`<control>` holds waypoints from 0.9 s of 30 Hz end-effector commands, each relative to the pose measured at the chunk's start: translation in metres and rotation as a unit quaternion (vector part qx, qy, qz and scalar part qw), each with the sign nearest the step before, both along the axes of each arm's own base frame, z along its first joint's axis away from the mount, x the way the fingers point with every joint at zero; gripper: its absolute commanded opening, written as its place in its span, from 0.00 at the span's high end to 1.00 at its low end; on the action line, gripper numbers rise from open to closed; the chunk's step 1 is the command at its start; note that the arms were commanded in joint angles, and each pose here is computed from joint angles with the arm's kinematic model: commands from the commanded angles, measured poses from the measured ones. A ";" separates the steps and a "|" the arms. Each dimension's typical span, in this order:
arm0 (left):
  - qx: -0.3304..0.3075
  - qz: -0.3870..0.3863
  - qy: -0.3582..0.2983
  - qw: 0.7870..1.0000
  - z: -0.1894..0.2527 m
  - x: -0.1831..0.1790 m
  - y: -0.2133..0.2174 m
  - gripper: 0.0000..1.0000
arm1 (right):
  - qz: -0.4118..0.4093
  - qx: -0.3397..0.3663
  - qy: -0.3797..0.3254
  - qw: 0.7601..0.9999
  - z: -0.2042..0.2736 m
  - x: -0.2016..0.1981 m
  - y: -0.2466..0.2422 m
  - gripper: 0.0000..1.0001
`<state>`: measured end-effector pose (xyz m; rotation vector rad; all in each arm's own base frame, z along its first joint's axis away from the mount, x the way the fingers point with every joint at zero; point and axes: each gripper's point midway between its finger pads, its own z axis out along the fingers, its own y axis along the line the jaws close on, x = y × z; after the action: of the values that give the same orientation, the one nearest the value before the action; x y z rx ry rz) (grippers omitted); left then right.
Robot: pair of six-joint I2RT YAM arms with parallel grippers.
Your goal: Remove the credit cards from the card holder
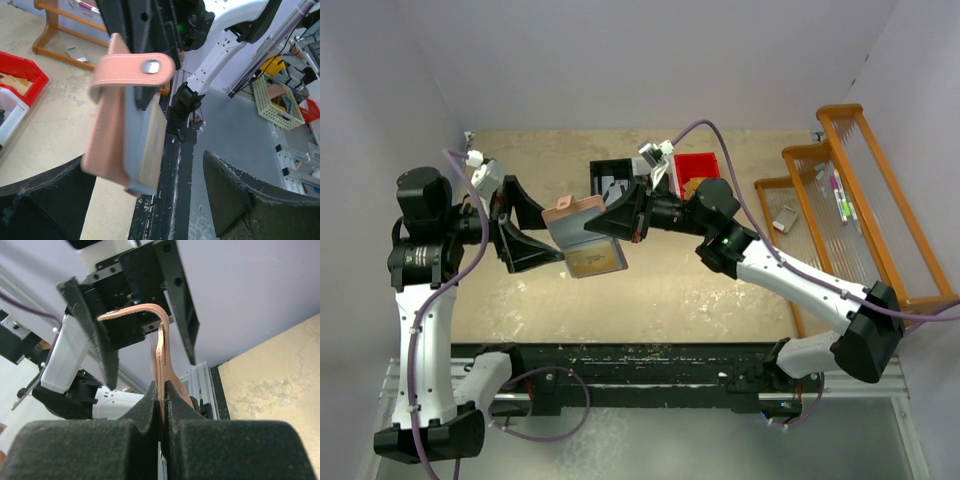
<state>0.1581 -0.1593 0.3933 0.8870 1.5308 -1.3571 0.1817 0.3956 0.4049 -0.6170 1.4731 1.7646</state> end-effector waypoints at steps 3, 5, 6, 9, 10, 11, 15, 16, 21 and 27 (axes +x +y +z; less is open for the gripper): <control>-0.016 -0.062 -0.092 0.994 0.003 -0.036 -0.005 0.13 | -0.020 0.044 0.000 0.999 0.033 0.005 -0.006 1.00; -0.013 -0.053 -0.102 0.993 0.001 -0.036 -0.005 0.13 | -0.019 0.041 0.003 0.999 0.030 0.005 -0.005 1.00; -0.005 -0.044 -0.110 0.993 -0.001 -0.032 -0.004 0.14 | -0.019 0.043 0.003 0.999 0.031 0.005 -0.005 1.00; 0.018 0.006 -0.087 0.996 -0.007 -0.006 0.000 0.26 | -0.014 0.070 0.004 0.997 0.040 0.004 -0.003 1.00; 0.020 0.025 -0.071 0.997 -0.010 0.004 0.001 0.33 | -0.006 0.077 0.008 0.997 0.041 0.002 -0.002 1.00; 0.018 0.038 -0.048 0.998 -0.014 0.012 0.002 0.41 | -0.001 0.081 0.014 0.997 0.038 0.002 0.001 1.00; -0.004 0.045 0.001 0.999 -0.016 0.018 0.001 0.76 | 0.008 0.081 0.029 0.996 0.028 0.002 0.009 1.00; -0.007 0.047 0.003 0.999 -0.016 0.018 0.001 0.83 | 0.009 0.078 0.031 0.996 0.026 0.003 0.011 1.00; -0.009 0.037 0.010 0.999 -0.015 0.013 0.000 1.00 | 0.049 0.015 0.009 0.999 0.007 -0.005 0.020 0.86; -0.002 0.007 0.026 1.000 -0.026 0.007 0.000 1.00 | 0.093 -0.149 -0.100 0.979 -0.031 -0.002 0.017 0.33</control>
<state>0.1734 -0.1578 0.3590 0.7607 1.6145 -1.3820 0.1976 0.4219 0.3866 -0.7190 1.5953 1.7313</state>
